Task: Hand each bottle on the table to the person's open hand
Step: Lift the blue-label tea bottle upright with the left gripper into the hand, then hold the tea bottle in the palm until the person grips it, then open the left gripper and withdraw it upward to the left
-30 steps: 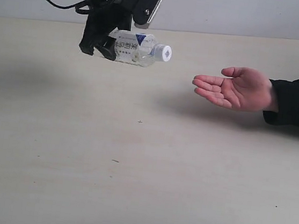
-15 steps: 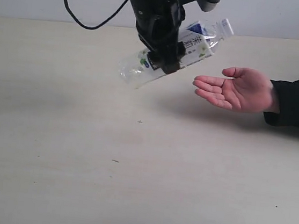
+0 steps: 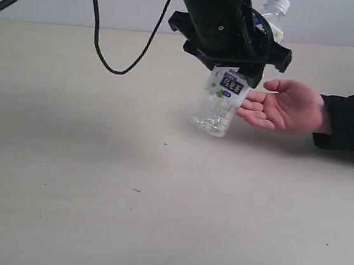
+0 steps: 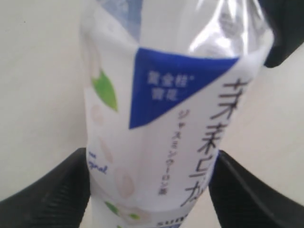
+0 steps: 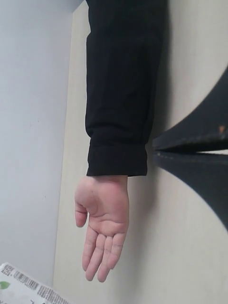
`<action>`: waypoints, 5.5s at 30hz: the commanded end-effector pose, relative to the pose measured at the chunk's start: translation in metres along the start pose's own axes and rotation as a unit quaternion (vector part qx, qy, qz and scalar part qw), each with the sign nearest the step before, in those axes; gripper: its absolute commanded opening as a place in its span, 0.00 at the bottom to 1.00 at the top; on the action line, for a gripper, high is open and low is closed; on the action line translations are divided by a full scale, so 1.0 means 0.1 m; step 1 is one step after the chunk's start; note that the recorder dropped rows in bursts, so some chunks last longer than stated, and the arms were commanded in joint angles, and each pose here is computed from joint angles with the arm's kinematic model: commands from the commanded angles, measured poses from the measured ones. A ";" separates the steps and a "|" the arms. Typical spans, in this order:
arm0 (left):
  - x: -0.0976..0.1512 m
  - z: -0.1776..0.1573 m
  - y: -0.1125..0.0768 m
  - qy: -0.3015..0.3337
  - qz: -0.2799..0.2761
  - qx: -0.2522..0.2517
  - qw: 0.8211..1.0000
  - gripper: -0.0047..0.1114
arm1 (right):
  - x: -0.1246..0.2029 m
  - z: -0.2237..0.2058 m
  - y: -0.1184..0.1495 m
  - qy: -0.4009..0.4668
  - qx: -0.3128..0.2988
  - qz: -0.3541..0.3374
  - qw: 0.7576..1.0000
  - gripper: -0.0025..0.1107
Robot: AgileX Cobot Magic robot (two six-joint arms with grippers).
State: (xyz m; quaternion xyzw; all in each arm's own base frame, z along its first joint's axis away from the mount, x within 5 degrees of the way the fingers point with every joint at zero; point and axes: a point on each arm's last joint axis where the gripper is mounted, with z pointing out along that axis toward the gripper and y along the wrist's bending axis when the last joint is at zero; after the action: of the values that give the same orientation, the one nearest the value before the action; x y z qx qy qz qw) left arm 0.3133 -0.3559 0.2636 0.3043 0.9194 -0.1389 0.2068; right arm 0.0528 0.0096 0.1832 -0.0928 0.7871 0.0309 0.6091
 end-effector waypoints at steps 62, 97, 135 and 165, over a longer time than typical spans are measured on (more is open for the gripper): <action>-0.24 1.00 0.08 -0.018 -0.314 0.287 0.905 0.56 | 0.01 0.00 0.00 -0.001 0.002 -0.004 1.000 0.02; -0.29 0.50 0.05 -0.020 -0.180 0.294 0.938 0.83 | 0.01 0.00 0.00 -0.001 0.002 -0.004 1.000 0.02; -0.25 -0.54 0.03 -0.062 0.124 0.294 0.946 0.05 | 0.01 0.00 0.00 -0.002 0.002 -0.004 1.000 0.02; 0.69 -0.98 0.79 -0.342 0.055 -0.031 0.938 0.04 | 0.01 0.00 0.00 -0.002 0.002 -0.004 1.000 0.02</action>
State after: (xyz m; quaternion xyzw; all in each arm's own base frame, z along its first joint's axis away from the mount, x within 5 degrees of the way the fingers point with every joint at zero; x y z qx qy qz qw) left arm 0.2839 -0.2471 0.3030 0.3587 0.7788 -0.2410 0.4547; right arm 0.0528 0.0096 0.1832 -0.0928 0.7871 0.0309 0.6091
